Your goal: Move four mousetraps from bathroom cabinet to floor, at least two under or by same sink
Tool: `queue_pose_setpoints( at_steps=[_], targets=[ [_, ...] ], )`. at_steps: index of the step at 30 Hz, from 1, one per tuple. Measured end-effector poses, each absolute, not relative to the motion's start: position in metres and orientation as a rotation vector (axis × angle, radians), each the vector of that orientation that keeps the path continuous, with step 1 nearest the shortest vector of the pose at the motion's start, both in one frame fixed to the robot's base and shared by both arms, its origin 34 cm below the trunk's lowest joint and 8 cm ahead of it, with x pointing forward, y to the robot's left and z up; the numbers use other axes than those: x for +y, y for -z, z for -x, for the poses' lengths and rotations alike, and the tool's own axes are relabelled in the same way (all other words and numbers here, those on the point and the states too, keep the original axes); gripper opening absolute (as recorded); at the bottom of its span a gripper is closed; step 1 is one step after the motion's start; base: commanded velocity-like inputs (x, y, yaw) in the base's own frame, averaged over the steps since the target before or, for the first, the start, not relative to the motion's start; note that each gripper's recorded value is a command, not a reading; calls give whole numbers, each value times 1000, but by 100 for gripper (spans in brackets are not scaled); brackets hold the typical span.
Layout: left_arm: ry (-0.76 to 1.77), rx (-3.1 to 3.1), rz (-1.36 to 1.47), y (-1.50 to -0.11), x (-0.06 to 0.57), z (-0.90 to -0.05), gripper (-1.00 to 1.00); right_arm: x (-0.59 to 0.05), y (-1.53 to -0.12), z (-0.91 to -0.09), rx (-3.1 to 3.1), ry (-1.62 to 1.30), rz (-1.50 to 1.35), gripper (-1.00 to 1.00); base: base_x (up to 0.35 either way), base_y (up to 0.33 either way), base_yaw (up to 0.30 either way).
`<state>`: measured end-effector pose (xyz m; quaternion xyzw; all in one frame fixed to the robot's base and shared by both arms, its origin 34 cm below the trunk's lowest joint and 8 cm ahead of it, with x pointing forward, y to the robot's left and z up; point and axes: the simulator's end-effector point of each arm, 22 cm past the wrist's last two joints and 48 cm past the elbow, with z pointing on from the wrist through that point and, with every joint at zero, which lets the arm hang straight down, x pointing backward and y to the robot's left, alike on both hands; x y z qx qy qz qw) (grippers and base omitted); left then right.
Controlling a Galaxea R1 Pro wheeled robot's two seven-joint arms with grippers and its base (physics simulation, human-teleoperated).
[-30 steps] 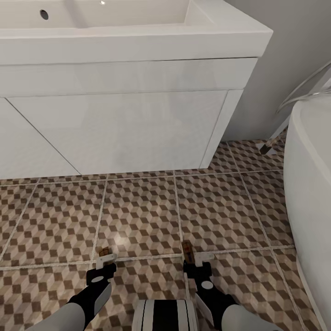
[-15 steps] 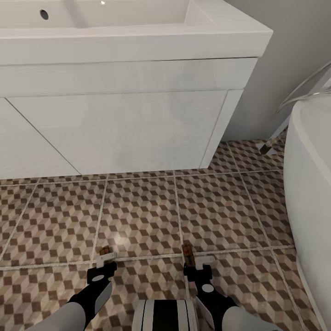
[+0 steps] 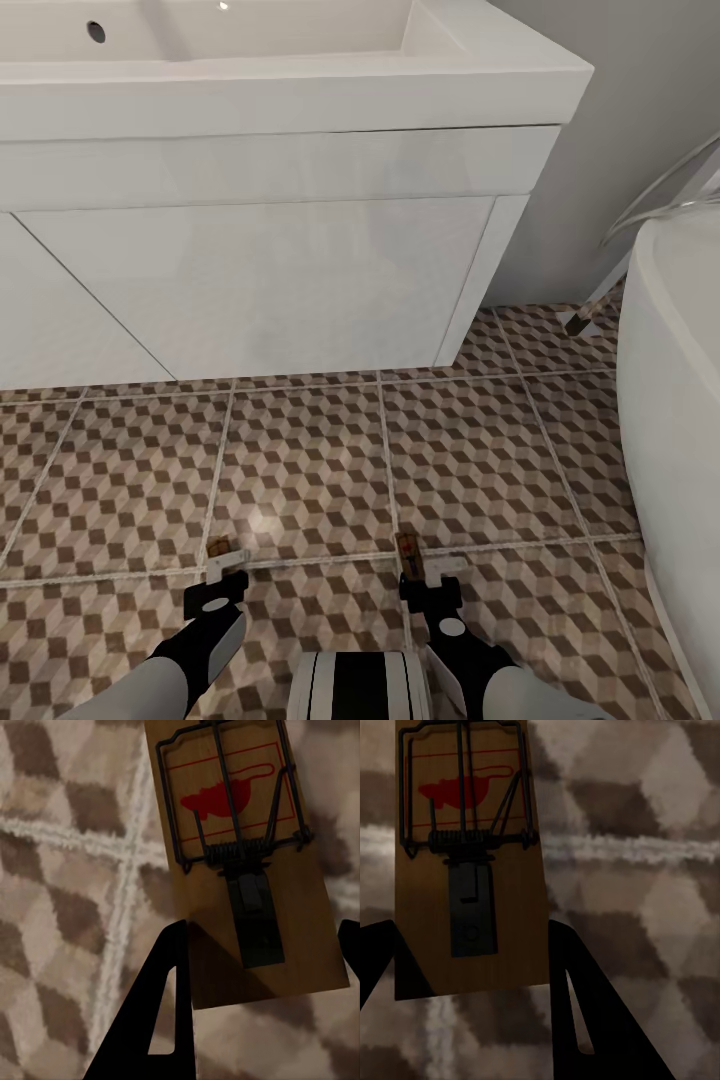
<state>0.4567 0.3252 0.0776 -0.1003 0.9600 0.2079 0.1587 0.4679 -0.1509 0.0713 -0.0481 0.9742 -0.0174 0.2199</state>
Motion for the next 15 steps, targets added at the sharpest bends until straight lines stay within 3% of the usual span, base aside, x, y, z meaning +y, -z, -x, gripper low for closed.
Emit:
queue_pose_setpoints(
  at_steps=[15],
  targets=[
    [-606,2819,227,-72,323,-441,-100,-151,-71,-468,2696,48,134,-100,0,0,0]
  ],
)
